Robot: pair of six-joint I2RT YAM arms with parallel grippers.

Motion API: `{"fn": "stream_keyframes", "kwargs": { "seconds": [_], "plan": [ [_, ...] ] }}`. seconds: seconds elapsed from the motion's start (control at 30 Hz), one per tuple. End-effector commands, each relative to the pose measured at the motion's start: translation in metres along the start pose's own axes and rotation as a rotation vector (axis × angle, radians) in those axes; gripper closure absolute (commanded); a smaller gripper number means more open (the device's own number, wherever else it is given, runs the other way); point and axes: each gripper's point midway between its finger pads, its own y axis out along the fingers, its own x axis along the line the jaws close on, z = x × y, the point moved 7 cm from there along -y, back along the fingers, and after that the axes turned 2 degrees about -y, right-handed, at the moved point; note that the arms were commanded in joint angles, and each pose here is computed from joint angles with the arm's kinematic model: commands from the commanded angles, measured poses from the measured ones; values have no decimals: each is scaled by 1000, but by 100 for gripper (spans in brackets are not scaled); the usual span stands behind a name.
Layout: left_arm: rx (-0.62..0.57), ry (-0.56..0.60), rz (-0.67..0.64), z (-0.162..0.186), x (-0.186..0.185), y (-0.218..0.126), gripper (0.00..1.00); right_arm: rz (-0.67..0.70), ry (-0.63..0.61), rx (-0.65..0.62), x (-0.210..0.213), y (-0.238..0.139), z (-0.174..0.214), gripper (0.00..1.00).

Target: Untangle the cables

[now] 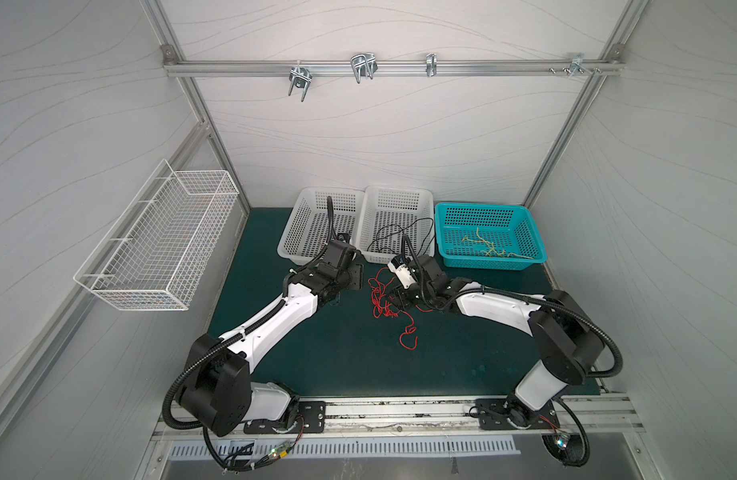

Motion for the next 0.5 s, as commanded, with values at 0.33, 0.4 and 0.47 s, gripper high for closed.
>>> {"fn": "stream_keyframes", "kwargs": {
  "seconds": [0.33,0.4,0.47],
  "plan": [
    [-12,-9,-3,-5,-2,3,36,-4,-92,-55,15,-23,-19,100],
    [-13,-4,10,-5,-3,2,36,-17,-117,-88,20,-36,-27,100],
    [-19,1,35,-5,-5,1,35,-36,-145,-130,27,-52,-34,100]
  ]
}}
